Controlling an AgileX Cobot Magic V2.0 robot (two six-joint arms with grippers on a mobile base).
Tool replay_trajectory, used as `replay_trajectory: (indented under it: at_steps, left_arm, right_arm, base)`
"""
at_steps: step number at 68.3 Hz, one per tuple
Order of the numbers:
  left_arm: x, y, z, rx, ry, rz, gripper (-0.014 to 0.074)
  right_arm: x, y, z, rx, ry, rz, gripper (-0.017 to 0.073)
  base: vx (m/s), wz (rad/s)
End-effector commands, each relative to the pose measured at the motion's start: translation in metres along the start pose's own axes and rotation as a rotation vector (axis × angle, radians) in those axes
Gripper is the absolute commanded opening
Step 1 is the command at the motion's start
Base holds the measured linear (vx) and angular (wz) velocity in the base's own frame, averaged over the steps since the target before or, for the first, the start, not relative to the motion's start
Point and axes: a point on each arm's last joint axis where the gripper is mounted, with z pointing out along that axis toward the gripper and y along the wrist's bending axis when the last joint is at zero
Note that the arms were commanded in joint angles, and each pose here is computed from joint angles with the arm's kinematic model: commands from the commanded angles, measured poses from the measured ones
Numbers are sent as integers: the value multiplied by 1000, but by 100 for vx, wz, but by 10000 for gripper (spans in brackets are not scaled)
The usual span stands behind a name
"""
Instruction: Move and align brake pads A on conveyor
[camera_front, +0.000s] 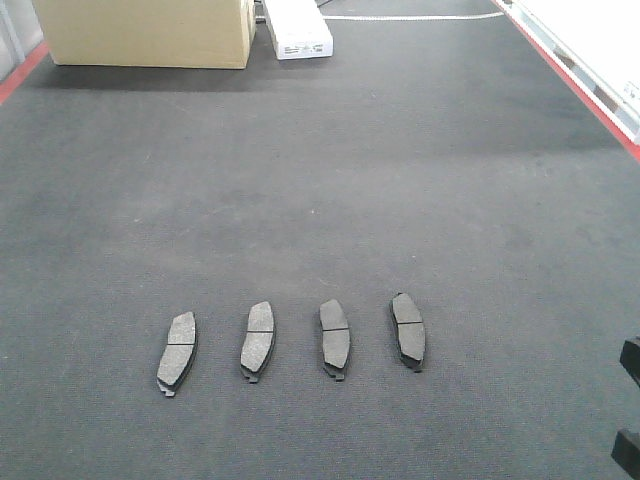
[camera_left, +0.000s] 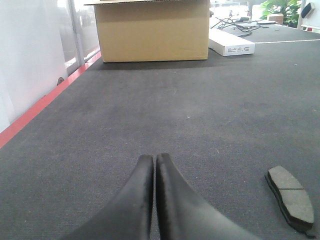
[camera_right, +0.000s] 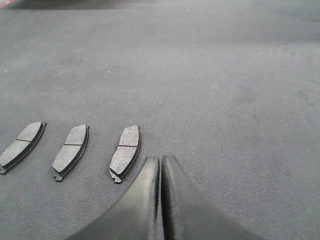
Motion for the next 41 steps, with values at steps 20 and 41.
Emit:
replay_trajectory:
  at_steps: [20, 41]
  left_arm:
    - [-11, 0, -2, -2, -104, -13, -6]
    - [-11, 0, -2, -2, -105, -13, -6]
  right_arm:
    - [-15, 4, -3, -36, -91, -33, -8]
    - [-20, -7, -16, 51, -332, -84, -8]
  base:
    - [0, 0]
    - [0, 0]
